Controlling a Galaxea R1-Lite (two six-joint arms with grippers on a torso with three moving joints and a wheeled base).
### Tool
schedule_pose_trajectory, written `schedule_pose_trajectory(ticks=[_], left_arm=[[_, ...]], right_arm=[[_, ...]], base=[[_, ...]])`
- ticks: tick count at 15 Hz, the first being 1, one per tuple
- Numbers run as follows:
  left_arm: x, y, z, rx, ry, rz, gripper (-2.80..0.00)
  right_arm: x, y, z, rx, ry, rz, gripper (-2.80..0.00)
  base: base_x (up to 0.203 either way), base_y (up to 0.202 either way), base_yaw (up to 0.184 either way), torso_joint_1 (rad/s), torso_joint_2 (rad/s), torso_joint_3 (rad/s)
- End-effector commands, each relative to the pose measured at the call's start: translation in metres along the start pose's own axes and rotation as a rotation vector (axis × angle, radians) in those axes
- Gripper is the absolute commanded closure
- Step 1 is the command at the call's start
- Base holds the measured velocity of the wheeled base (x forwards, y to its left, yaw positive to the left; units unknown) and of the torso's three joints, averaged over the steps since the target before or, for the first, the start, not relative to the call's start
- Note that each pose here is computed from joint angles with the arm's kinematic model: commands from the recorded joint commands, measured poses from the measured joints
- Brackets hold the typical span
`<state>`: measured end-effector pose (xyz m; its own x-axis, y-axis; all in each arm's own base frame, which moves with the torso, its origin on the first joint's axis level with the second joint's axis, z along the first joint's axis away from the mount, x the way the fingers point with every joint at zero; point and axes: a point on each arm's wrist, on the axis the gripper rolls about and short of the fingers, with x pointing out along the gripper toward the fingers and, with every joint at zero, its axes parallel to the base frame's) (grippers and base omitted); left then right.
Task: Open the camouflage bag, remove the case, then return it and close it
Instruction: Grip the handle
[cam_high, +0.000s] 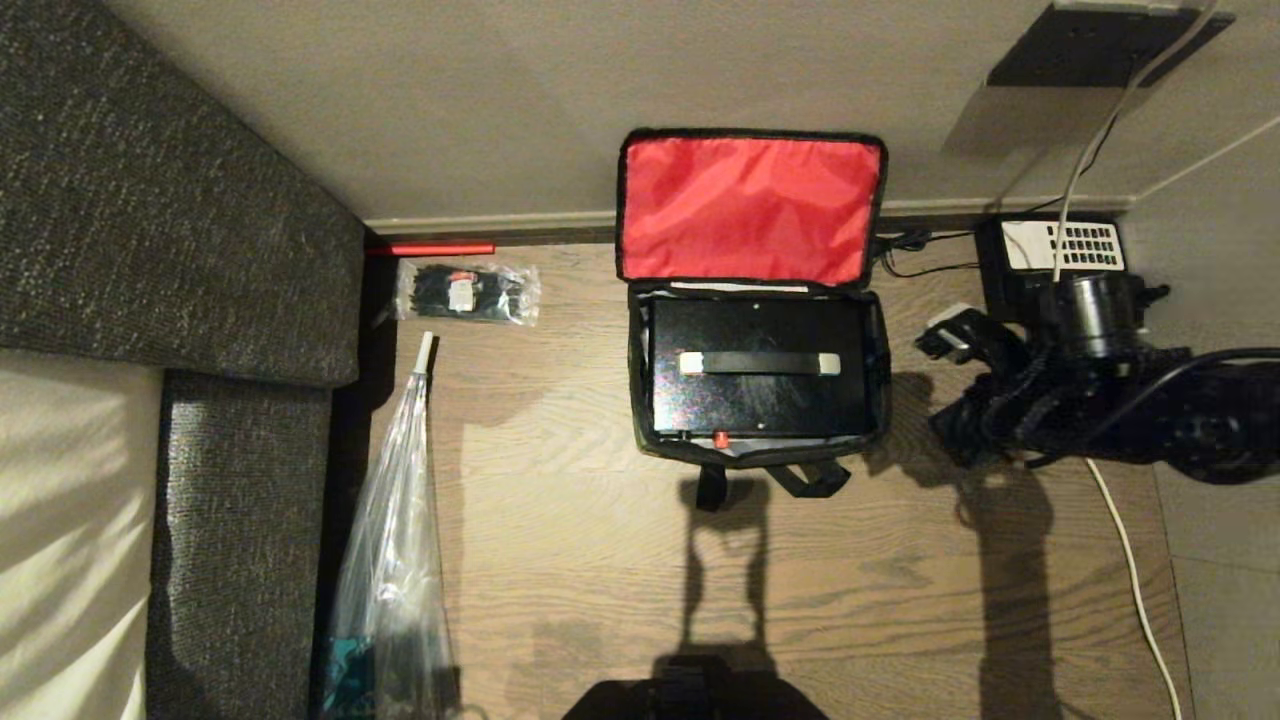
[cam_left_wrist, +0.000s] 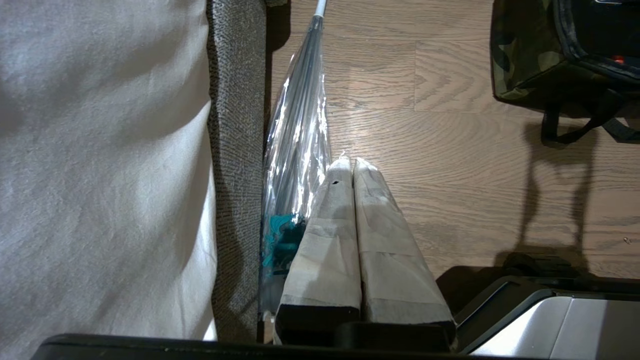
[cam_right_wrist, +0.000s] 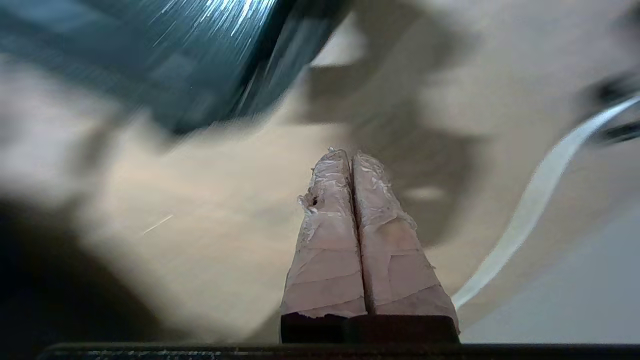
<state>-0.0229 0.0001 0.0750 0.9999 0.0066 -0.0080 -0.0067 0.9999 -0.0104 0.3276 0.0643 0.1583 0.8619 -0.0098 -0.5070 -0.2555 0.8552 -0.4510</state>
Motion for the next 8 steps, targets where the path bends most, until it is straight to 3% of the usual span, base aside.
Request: schedule_pose_trajectory(ticks=[1, 3, 5, 8], left_arm=[[0.0, 0.0, 0.0, 0.0, 0.0, 0.001, 0.0], [0.0, 0.0, 0.0, 0.0, 0.0, 0.001, 0.0], [0.0, 0.0, 0.0, 0.0, 0.0, 0.001, 0.0], [0.0, 0.0, 0.0, 0.0, 0.0, 0.001, 0.0]], right_arm=[[0.034, 0.042, 0.014, -0.11, -0.017, -0.277, 0.0], [0.027, 0.064, 0.031, -0.191, -0.133, -0.374, 0.0], [0.007, 0.066, 0.042, -0.278, -0.174, -0.434, 0.0], [-0.004, 0.095, 0.042, -0.313, -0.206, -0.379, 0.0]], base=[[0.0, 0.0, 0.0, 0.0, 0.0, 0.0], [0.0, 0.0, 0.0, 0.0, 0.0, 0.0], [0.0, 0.0, 0.0, 0.0, 0.0, 0.0], [0.0, 0.0, 0.0, 0.0, 0.0, 0.0]])
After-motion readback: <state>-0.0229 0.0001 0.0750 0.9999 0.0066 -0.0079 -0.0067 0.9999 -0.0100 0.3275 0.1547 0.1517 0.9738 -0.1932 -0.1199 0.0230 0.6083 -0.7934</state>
